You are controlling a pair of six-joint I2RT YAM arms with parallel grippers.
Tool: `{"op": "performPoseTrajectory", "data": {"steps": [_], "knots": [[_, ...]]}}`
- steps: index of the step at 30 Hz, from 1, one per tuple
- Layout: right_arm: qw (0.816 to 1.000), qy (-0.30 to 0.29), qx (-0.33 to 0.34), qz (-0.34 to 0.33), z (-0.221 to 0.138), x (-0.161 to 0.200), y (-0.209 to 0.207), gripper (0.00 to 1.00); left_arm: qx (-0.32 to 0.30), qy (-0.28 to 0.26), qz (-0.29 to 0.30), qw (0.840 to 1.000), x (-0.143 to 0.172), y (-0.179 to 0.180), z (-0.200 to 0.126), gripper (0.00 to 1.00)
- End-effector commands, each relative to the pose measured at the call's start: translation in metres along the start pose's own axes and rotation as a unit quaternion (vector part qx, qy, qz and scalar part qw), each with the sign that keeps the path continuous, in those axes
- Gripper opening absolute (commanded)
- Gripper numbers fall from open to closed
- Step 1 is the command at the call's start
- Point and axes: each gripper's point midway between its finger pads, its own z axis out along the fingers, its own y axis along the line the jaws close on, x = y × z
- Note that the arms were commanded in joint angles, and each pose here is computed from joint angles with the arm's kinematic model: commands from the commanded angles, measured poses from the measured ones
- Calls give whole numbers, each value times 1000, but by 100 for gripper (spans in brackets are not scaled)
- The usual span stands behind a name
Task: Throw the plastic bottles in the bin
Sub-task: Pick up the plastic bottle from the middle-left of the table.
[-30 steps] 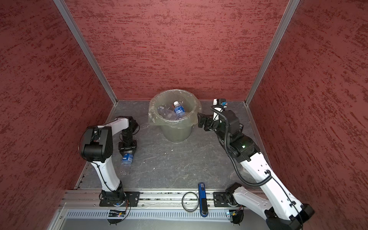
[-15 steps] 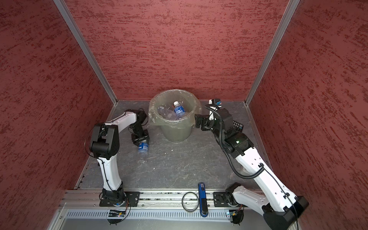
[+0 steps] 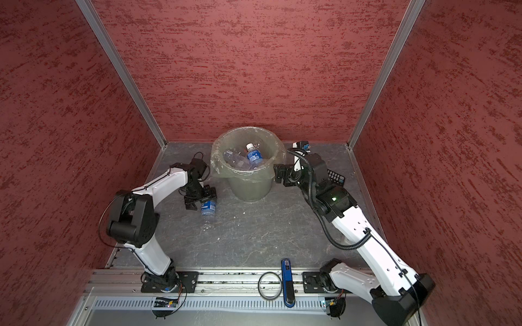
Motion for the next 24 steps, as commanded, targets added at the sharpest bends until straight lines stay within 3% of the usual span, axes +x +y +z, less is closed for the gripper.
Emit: {"op": "performPoseTrajectory", "data": {"steps": [1,7,11,17,20,21,24], "knots": [[1000,7,-6,12,-6,0,1,96,45,-89,0,995,-9,-7,-7,100],[1000,10,3,18,-14,5,-4,96,82,-235,79,965,13,-21,-51,99],[1000,19,5,21,-11,14,-7,96,154,-276,95,944,31,-28,-68,99],[999,33,23,20,-6,26,-15,96,113,-352,116,922,48,-14,-94,99],[999,39,29,20,-4,30,-18,96,103,-398,148,900,53,-19,-110,99],[999,40,30,20,-2,31,-18,96,117,-400,167,894,56,-25,-110,99],[998,47,34,22,3,35,-19,96,143,-386,169,896,60,-31,-99,99]]}}
